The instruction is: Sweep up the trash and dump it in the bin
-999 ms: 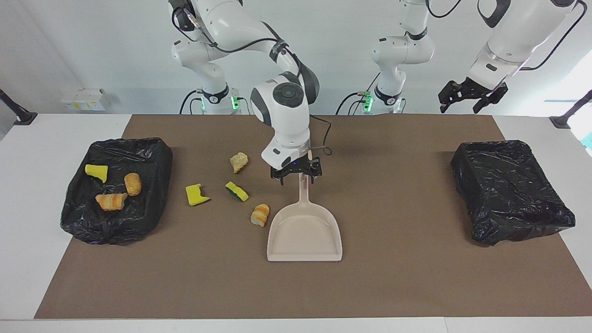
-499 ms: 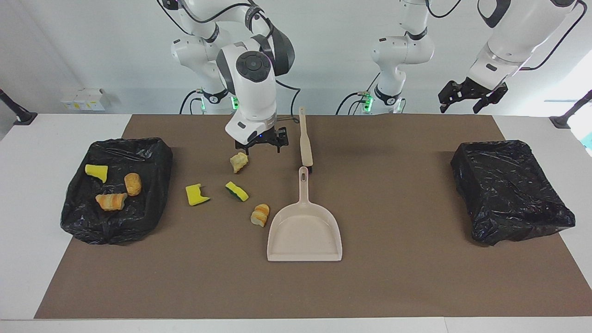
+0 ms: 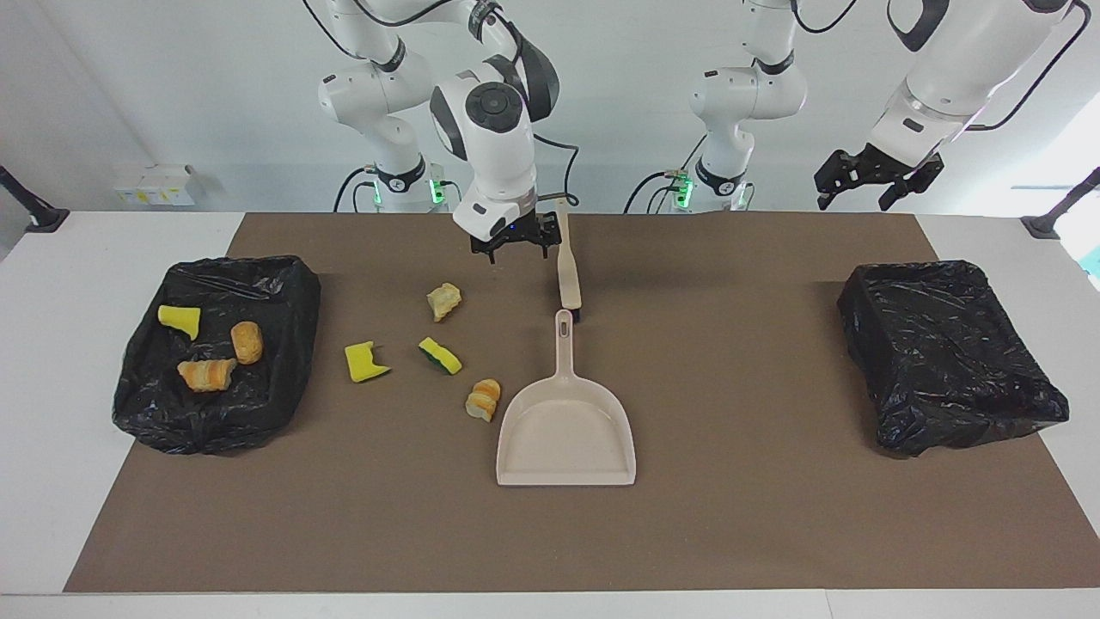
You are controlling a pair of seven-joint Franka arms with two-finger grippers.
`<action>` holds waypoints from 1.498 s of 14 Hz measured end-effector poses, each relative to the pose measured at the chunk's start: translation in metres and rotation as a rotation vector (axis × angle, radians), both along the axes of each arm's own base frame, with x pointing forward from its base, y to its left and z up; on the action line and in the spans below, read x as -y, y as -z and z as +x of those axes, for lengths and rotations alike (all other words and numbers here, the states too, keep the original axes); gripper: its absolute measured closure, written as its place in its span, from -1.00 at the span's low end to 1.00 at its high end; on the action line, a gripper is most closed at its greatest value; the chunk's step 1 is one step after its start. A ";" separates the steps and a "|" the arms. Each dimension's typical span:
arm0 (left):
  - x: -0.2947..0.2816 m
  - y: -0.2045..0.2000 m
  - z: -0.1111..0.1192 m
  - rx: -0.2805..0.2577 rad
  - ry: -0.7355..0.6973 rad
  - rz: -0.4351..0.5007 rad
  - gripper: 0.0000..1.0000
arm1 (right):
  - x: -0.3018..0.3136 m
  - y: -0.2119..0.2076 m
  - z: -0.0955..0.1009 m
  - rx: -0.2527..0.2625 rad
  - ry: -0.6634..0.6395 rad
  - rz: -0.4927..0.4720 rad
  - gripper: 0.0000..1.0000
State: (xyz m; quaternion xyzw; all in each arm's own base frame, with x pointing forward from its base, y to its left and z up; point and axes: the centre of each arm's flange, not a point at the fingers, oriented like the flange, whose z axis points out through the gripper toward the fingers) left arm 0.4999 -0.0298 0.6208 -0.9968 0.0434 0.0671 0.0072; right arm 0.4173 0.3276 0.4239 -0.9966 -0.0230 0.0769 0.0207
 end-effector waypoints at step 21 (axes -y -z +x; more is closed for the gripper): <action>0.011 -0.007 0.012 0.097 0.020 -0.005 -1.00 | -0.065 0.095 -0.111 -0.112 0.074 -0.059 0.48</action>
